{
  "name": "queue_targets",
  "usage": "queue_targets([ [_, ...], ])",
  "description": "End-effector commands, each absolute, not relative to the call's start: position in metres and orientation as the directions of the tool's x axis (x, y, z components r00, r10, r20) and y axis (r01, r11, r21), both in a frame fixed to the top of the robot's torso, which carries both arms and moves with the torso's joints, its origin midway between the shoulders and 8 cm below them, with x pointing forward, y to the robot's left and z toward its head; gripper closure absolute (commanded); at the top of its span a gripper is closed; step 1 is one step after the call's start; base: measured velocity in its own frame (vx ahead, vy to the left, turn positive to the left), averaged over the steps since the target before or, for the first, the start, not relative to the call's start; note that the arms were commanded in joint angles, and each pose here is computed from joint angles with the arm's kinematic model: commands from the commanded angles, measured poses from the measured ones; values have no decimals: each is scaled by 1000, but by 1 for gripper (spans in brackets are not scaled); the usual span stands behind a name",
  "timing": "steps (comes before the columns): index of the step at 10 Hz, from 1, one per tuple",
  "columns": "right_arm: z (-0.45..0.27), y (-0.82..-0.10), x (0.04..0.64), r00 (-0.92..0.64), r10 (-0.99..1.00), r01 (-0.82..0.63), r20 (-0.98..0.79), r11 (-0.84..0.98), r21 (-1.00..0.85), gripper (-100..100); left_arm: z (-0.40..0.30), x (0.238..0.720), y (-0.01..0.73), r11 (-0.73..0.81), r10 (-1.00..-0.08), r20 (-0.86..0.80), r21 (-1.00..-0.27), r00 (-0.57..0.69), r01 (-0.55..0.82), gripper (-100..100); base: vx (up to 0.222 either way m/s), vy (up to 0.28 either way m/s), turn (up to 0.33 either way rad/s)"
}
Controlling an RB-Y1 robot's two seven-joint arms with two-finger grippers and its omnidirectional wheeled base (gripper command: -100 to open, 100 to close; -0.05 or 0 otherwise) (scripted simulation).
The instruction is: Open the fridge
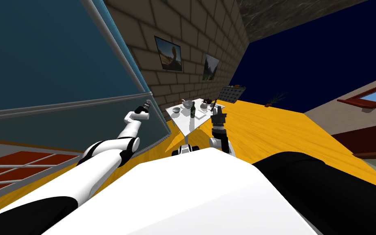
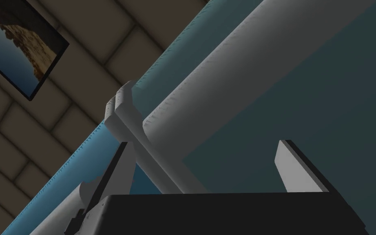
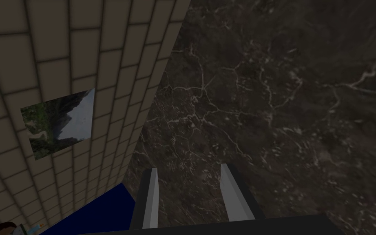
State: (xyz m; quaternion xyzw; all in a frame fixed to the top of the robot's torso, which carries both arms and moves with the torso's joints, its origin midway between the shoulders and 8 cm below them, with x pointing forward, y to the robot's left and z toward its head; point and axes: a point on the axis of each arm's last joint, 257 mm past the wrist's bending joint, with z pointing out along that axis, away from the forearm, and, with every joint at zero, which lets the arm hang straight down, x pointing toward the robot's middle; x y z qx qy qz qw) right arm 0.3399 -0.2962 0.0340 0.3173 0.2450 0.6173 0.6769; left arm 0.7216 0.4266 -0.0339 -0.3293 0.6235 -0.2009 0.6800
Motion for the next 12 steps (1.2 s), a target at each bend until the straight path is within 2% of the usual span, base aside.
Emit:
queue_targets([
  [1, 34, -296, 340, 118, 991, -680, 60, 37, 732, 0, -29, 727, 434, 704, -675, -726, -688, 136, -178, -100, 71, -46, 37],
  [4, 34, -296, 340, 118, 991, -680, 60, 37, 732, 0, -28, 728, 435, 704, -673, -727, -686, 135, -186, -100, 37, -23, 19],
  [5, 34, -296, 340, 118, 991, -680, 60, 37, 732, 0, -28, 728, 435, 704, -673, -727, -686, 135, -186, 100, 6, -2, -16],
  [6, 34, -296, 340, 118, 991, -680, 60, 36, 732, 0, -25, 732, 417, 709, -676, -728, -685, 119, -164, 100, -128, 93, -49],
  [12, 34, -296, 340, 118, 991, -681, 60, 36, 732, 0, -25, 744, 349, 723, -684, -728, -685, 49, -94, 100, -289, 154, -103],
])
